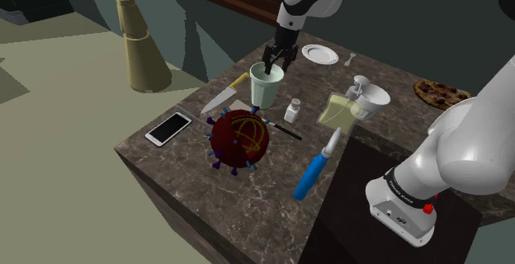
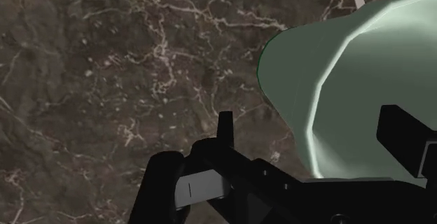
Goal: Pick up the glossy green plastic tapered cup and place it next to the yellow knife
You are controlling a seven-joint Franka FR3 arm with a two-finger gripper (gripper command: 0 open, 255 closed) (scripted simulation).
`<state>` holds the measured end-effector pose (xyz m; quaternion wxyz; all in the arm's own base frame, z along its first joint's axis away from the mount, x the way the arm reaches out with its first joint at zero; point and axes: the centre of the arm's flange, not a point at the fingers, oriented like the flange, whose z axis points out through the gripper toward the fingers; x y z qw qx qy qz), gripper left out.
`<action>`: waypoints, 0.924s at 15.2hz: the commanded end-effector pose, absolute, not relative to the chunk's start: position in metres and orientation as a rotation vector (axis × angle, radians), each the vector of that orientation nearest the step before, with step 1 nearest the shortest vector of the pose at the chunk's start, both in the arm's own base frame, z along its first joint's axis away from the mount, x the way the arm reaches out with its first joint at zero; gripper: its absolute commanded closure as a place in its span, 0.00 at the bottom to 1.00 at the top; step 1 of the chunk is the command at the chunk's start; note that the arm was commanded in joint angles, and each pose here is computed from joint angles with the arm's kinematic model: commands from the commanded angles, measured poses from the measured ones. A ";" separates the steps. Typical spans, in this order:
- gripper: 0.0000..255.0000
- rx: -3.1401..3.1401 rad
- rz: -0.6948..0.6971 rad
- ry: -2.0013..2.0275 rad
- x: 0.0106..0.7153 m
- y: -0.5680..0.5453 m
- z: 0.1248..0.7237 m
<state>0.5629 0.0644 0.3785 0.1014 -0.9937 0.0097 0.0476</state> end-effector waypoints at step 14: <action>0.00 -2.935 0.141 0.029 0.568 0.054 0.427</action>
